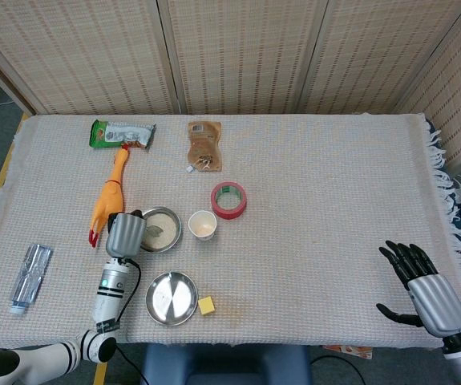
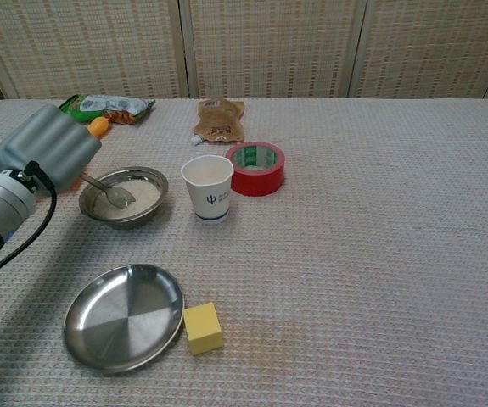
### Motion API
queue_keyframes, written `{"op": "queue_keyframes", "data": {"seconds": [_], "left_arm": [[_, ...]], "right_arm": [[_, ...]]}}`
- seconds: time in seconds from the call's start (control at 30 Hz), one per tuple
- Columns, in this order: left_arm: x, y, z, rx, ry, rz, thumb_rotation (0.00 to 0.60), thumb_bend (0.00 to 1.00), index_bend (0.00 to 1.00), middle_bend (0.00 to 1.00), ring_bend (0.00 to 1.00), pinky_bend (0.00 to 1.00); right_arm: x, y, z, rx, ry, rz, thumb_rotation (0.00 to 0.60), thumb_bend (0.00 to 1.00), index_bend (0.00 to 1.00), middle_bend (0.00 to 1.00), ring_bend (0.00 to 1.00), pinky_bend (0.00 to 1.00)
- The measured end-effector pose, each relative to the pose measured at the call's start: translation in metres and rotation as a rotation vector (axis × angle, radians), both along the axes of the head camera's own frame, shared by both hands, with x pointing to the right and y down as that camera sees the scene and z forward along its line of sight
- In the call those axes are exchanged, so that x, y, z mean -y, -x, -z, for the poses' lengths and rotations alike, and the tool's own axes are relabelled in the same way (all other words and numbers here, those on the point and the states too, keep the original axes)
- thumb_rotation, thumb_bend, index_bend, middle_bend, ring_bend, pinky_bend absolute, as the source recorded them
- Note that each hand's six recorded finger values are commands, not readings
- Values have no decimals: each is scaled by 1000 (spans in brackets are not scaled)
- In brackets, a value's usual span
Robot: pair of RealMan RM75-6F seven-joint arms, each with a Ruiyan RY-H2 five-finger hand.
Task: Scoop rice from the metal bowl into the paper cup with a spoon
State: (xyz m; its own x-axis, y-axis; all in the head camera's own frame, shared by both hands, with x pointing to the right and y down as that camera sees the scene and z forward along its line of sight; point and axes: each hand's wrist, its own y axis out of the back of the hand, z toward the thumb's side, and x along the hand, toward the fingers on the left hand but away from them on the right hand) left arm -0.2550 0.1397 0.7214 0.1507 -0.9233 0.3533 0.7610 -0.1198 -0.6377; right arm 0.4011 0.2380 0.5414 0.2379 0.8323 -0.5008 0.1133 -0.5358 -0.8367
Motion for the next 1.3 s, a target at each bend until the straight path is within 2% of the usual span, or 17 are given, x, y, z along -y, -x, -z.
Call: {"op": "queue_keyframes", "data": {"seconds": [0.23, 0.6, 0.7, 0.87, 1.0, 1.3], "left_arm": [[-9, -4, -1, -36, 35, -6, 600, 426, 849, 1000, 1000, 1000], [-12, -9, 3, -59, 38, -17, 600, 429, 851, 1000, 1000, 1000], [-8, -6, 4, -92, 58, 27, 600, 429, 853, 1000, 1000, 1000], [2, 5, 10, -176, 122, 149, 600, 434, 863, 1000, 1000, 1000], [16, 16, 19, -219, 123, 209, 600, 434, 871, 1000, 1000, 1000], [28, 31, 29, -364, 199, 369, 600, 430, 871, 1000, 1000, 1000]], "right_arm": [[0, 1, -1, 6, 6, 5, 505, 114, 0, 0, 0, 0], [-1, 1, 1, 9, 0, 6, 503, 113, 0, 0, 0, 0], [-1, 1, 2, 10, -2, 5, 504, 114, 0, 0, 0, 0], [-1, 1, 1, 8, 2, 6, 503, 114, 0, 0, 0, 0], [-1, 1, 1, 6, 0, 6, 503, 114, 0, 0, 0, 0], [-1, 1, -1, 1, 6, 7, 504, 114, 0, 0, 0, 0]]}}
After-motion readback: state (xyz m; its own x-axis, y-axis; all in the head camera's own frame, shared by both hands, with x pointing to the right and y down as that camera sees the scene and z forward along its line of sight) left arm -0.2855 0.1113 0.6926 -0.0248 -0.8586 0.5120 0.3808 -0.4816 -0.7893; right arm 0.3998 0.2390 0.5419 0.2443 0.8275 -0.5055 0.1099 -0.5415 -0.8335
